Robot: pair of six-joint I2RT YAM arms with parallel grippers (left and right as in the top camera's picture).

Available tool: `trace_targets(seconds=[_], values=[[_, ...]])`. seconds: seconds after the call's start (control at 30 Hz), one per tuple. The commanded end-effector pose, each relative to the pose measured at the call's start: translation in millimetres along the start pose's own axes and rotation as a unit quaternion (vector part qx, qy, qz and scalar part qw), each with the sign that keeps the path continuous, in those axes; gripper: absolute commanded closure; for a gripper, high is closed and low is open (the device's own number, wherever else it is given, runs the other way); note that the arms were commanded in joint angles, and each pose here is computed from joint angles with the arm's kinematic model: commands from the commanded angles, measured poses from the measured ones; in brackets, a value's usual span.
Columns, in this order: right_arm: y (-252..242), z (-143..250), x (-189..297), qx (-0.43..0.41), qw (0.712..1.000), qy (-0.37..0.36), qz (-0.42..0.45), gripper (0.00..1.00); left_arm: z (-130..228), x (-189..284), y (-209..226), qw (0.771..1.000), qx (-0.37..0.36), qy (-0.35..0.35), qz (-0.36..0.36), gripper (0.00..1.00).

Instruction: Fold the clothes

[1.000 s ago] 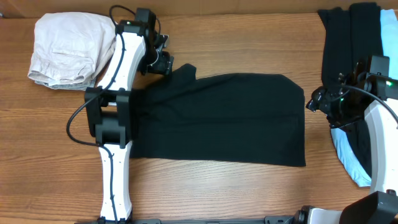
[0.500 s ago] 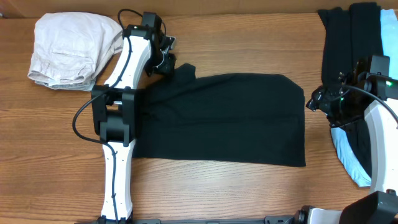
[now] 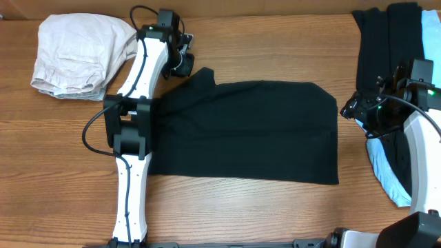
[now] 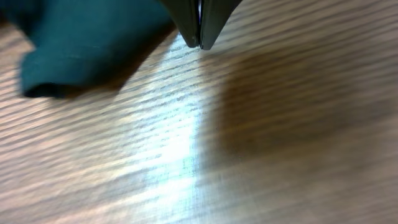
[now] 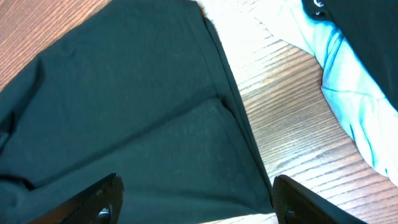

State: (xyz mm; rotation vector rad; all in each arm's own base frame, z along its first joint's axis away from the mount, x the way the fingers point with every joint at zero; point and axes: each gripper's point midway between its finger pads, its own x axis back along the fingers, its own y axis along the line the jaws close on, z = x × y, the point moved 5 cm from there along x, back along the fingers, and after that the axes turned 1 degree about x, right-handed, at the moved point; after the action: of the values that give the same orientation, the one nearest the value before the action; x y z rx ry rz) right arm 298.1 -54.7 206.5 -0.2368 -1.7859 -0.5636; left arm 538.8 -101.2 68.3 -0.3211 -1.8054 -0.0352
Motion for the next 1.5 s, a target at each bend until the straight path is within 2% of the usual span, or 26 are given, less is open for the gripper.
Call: trace_targets(seconds=[0.0,0.03,0.13,0.2,0.3,0.4,0.5,0.7,0.87,1.0,1.03,1.2,1.47], values=[[4.1,-4.7,10.4,0.005,1.000,-0.020,-0.010,0.20,-22.7,30.1,-12.3,0.999,-0.002,-0.042,0.006,0.96],[4.2,-4.8,10.4,0.006,1.000,-0.020,-0.010,0.20,-23.9,32.9,-15.4,0.999,-0.004,-0.044,0.012,0.92],[4.2,-4.9,10.4,0.006,1.000,-0.020,-0.010,0.20,-23.9,33.4,-26.8,0.998,-0.011,-0.044,0.040,0.59],[4.1,-4.8,10.4,0.006,1.000,-0.020,-0.010,0.20,-21.9,29.6,-35.1,0.997,-0.021,-0.039,0.061,0.51],[4.1,-4.8,10.4,0.006,1.000,-0.020,-0.010,0.20,-16.6,19.8,-47.8,0.996,-0.045,-0.029,0.076,0.45],[4.1,-4.8,10.4,0.006,1.000,-0.020,-0.010,0.20,-9.7,7.4,-58.0,0.994,-0.073,-0.017,0.076,0.44],[4.1,-4.6,10.4,0.006,1.000,-0.020,-0.010,0.20,-3.5,-5.4,-57.1,0.996,-0.078,-0.005,0.042,0.51],[4.1,-4.7,10.4,0.006,1.000,-0.020,-0.010,0.20,-2.9,-10.1,-48.9,0.997,-0.080,-0.003,0.000,0.57],[4.1,-4.7,10.4,0.006,1.000,-0.020,-0.010,0.20,-8.4,-10.1,-45.3,0.996,-0.082,-0.016,-0.016,0.53],[4.1,-4.7,10.4,0.006,1.000,-0.020,-0.010,0.20,-10.3,-10.4,-46.8,0.996,-0.083,-0.021,-0.021,0.41],[4.1,-4.8,10.4,0.006,1.000,-0.020,-0.010,0.20,-10.1,-10.5,-47.4,0.996,-0.084,-0.020,-0.021,0.41],[4.0,-4.7,10.4,0.006,1.000,-0.020,-0.010,0.20,-0.4,-13.2,-58.9,0.996,-0.091,0.003,-0.014,0.57],[3.7,-3.4,10.3,0.006,1.000,-0.017,-0.009,0.20,8.5,-22.6,-56.3,0.996,-0.086,0.024,-0.019,0.62]])
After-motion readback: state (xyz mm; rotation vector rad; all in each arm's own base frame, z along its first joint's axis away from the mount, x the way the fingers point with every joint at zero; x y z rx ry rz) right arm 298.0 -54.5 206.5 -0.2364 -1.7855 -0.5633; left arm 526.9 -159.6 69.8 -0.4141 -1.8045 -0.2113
